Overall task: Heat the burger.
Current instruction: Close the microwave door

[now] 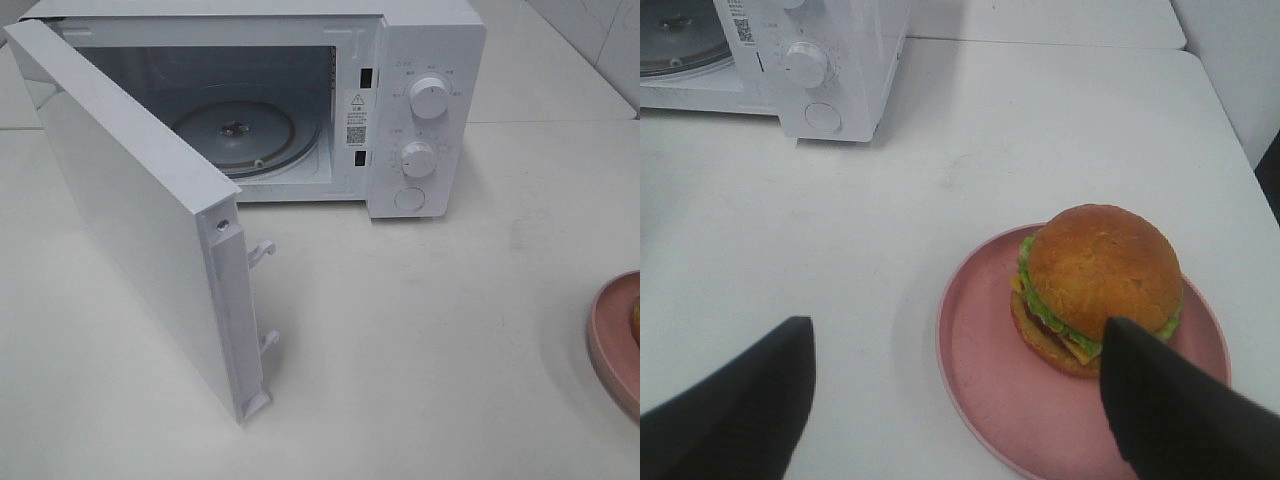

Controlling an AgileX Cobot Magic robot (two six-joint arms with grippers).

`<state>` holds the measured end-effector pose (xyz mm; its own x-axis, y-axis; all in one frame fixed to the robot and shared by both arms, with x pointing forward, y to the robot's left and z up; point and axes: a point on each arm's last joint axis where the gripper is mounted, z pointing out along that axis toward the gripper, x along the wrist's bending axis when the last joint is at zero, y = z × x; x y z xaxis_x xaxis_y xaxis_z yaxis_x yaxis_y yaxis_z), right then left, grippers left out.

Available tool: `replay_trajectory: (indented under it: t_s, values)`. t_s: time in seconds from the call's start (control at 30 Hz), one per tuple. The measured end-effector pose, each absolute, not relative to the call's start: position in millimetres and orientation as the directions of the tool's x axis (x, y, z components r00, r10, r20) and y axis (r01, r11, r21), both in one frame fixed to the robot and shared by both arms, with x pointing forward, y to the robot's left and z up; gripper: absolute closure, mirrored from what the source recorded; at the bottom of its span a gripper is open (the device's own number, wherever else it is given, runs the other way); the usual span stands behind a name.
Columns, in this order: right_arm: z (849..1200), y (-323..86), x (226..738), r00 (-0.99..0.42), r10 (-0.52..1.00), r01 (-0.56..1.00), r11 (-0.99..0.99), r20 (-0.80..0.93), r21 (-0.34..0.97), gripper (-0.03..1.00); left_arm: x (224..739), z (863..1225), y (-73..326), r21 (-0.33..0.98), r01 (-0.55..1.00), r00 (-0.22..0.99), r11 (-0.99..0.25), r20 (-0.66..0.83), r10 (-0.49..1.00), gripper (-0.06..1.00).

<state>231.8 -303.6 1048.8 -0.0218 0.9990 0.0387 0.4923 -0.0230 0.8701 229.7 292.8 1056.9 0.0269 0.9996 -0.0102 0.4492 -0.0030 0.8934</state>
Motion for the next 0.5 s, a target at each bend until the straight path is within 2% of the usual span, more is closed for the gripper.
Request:
replay_trajectory:
  t_s: [0.5]
  values:
    - [1048.8, -303.6, 231.8, -0.022, 0.999, 0.492, -0.023, 0.039, 0.870, 0.21, 229.7, 1056.9, 292.8, 0.893, 0.449, 0.027, -0.003, -0.010, 1.000, -0.04]
